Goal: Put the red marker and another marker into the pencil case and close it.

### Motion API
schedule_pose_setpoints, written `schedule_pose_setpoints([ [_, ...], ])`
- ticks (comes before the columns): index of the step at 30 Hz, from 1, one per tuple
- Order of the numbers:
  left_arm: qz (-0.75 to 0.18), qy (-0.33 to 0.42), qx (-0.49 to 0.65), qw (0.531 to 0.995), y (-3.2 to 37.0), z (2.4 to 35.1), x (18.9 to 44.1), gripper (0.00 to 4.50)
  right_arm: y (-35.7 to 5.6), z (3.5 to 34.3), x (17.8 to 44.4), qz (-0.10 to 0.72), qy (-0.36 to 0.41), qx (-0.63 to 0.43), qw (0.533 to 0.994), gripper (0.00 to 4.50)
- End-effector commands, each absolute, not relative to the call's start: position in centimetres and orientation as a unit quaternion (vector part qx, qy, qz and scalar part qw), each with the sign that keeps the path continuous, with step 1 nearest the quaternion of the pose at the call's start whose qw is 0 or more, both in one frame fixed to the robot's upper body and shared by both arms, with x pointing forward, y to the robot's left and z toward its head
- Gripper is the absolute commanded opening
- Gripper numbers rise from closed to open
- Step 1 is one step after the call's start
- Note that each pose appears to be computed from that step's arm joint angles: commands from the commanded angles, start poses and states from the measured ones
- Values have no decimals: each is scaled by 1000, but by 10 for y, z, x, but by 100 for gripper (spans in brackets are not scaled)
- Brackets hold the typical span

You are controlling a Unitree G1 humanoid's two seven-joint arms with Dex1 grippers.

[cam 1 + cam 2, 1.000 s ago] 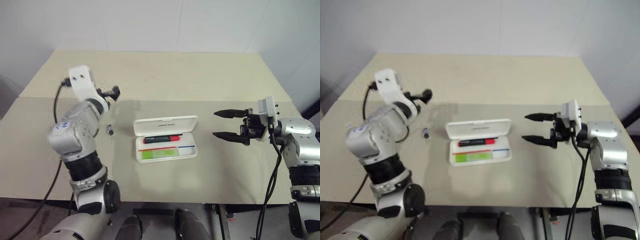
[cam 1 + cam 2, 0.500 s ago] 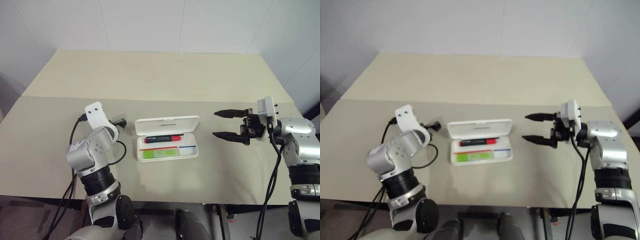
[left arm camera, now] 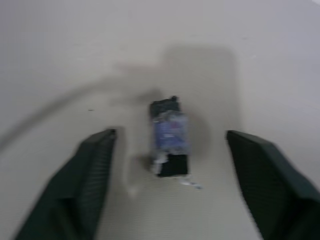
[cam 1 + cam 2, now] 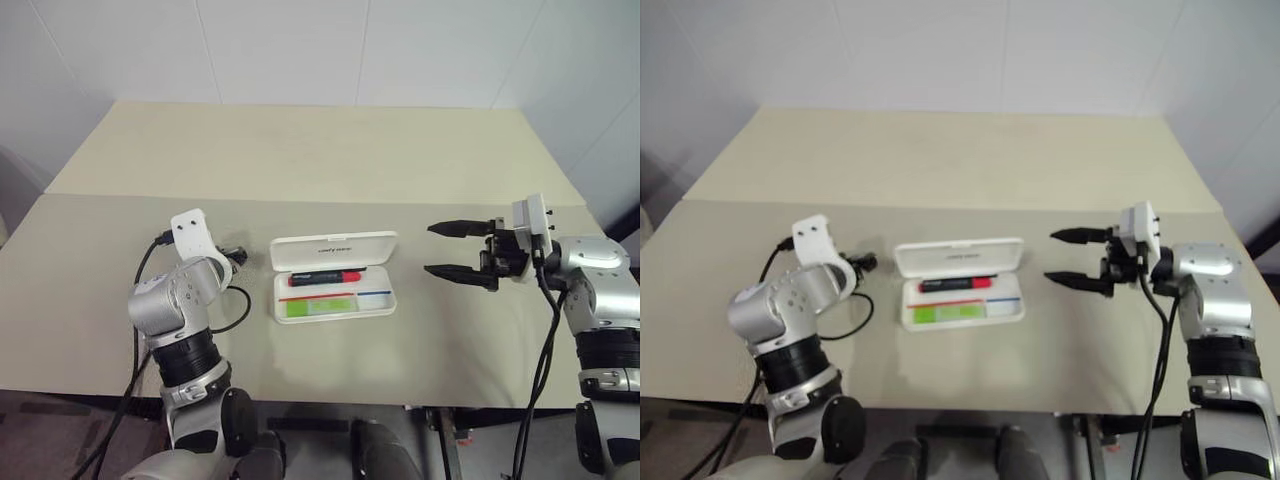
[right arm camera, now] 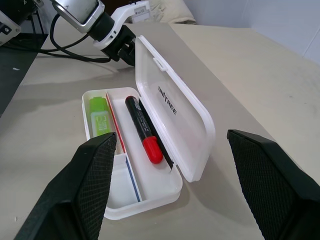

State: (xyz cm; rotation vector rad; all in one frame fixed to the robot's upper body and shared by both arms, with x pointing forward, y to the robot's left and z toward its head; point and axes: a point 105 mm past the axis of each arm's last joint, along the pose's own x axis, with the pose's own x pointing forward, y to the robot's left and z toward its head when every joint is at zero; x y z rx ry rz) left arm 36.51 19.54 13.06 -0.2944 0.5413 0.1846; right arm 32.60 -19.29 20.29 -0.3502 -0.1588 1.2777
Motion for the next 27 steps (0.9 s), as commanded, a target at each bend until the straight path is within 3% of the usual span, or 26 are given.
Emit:
schedule_pose_setpoints([
  [1, 97, 309, -115, 939, 202, 113, 365, 230, -193, 212, 324, 589, -92, -172, 784, 450],
  [7, 93, 303, -90, 944, 203, 119, 373, 38, -193, 212, 325, 585, -92, -173, 787, 450],
  [12, 67, 218, -71, 971, 209, 155, 391, 36, -193, 213, 326, 583, -94, -174, 788, 450],
  [19, 39, 40, 22, 998, 234, 257, 410, 36, -193, 215, 328, 582, -98, -176, 788, 450],
  [21, -3, -17, 51, 999, 226, 295, 410, 36, -193, 215, 329, 582, -99, -176, 788, 450],
  [27, -175, -96, 107, 974, 169, 358, 402, 36, -190, 215, 331, 582, -103, -175, 788, 450],
])
